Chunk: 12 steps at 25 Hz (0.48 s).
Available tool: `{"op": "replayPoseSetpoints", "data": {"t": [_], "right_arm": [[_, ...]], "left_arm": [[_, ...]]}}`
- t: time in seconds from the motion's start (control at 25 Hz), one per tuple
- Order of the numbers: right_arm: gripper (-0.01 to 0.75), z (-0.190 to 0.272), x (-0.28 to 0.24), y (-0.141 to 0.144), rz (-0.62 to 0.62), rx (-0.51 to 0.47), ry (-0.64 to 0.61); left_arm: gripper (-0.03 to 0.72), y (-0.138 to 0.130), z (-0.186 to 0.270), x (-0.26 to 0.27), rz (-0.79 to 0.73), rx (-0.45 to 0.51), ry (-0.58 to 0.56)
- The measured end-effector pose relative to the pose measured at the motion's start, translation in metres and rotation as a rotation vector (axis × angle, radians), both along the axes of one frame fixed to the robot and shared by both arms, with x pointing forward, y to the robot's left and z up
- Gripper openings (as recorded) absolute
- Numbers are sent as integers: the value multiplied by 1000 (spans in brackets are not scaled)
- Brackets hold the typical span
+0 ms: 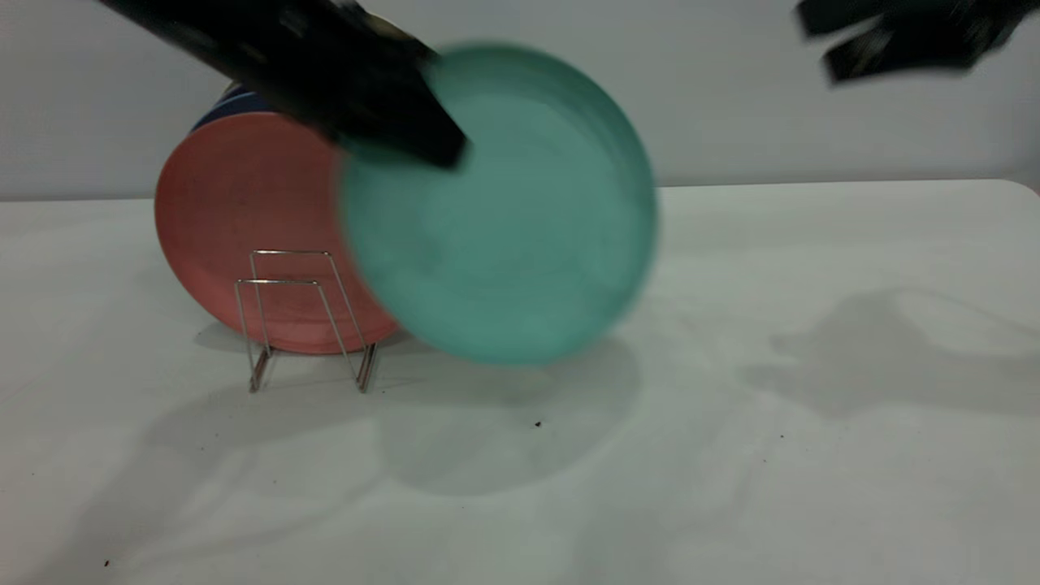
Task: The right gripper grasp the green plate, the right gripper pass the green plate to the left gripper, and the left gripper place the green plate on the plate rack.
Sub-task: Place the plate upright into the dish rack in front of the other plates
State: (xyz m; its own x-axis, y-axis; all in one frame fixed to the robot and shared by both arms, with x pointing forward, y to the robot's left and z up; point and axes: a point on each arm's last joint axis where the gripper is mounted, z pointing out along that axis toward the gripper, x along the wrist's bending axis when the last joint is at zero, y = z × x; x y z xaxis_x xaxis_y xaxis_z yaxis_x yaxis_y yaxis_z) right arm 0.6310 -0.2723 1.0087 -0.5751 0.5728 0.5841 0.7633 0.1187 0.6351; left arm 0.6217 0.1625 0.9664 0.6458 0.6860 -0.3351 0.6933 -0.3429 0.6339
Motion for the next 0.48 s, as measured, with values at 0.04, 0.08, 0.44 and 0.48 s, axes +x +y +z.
{"op": "replayPoseSetpoints", "data": {"t": [0.04, 0.08, 0.44, 0.48], "right_arm": [[591, 15, -7, -1, 0, -25, -13], [557, 26, -14, -2, 5, -59, -19], [411, 85, -102, 26, 43, -252, 15], [410, 80, -113, 28, 49, -252, 39]], "left_arm": [[135, 13, 14, -3, -40, 30, -44], [135, 26, 26, -6, -78, 65, -87], [135, 104, 94, -31, -372, 417, -482], [135, 106, 95, -31, -417, 452, -521]]}}
